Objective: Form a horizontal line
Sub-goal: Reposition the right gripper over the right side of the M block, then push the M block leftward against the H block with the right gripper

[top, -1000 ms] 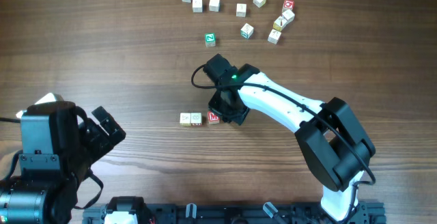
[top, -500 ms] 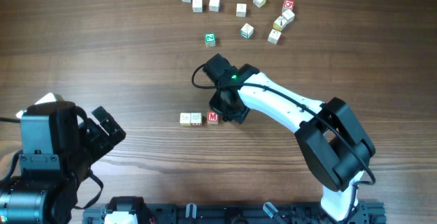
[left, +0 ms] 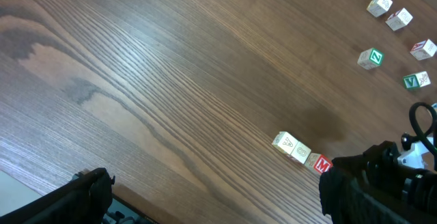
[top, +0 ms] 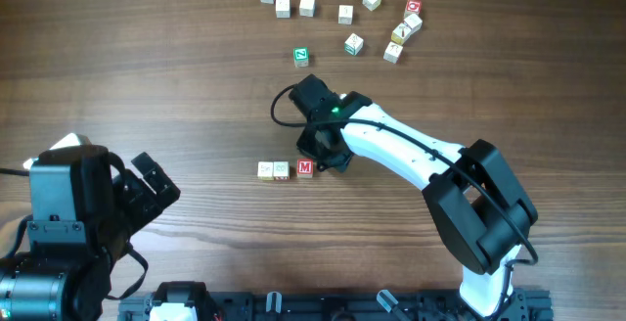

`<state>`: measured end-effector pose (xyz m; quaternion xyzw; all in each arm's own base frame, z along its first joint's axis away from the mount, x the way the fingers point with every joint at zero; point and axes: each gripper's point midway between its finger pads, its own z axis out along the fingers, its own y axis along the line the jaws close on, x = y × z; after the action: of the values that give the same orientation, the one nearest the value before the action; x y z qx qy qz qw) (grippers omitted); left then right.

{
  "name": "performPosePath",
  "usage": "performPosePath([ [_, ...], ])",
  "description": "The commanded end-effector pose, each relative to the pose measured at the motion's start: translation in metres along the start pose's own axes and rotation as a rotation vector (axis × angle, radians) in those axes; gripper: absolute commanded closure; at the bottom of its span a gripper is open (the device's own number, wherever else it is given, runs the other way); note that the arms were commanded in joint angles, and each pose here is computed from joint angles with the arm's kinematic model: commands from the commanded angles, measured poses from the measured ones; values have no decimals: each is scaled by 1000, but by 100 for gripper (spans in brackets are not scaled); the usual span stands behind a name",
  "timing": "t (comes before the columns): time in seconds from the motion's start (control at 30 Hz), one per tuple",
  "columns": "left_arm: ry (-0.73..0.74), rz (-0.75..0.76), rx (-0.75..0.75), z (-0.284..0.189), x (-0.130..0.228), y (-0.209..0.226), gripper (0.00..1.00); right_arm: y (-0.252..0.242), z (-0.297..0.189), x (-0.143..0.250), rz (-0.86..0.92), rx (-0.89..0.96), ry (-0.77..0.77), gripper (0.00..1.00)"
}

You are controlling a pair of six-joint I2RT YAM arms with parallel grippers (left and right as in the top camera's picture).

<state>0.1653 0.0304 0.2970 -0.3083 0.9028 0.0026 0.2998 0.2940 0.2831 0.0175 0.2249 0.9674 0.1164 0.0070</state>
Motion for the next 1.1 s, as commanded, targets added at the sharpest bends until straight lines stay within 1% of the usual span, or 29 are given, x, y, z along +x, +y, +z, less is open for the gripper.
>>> performPosePath([
  [0.0,-1,-5,7,-1,0,0,0,0,3,6,-31,-6,34,95],
  [0.2,-1,-5,7,-1,0,0,0,2,3,9,-49,-16,54,95],
  [0.3,-1,-5,7,-1,0,0,0,4,3,7,-60,-25,40,95],
  [0.47,-1,-5,7,-1,0,0,0,-5,3,-3,-49,22,-17,95],
  [0.53,-1,-5,7,-1,0,0,0,-13,2,-6,-9,55,-35,95],
  [0.6,-1,-5,7,-1,0,0,0,-26,1,-9,69,109,-52,95],
  [0.7,-1,-5,7,-1,0,0,0,-29,1,-3,69,115,-11,96],
  [0.73,-1,-5,7,-1,0,0,0,-26,1,4,69,101,26,95],
  [0.8,-1,-5,7,-1,0,0,0,-20,1,11,27,71,64,95],
  [0.87,-1,-5,7,-1,0,0,0,-14,2,13,-15,45,80,95],
  [1.07,-1,-5,7,-1,0,0,0,-9,1,20,-15,21,118,96],
])
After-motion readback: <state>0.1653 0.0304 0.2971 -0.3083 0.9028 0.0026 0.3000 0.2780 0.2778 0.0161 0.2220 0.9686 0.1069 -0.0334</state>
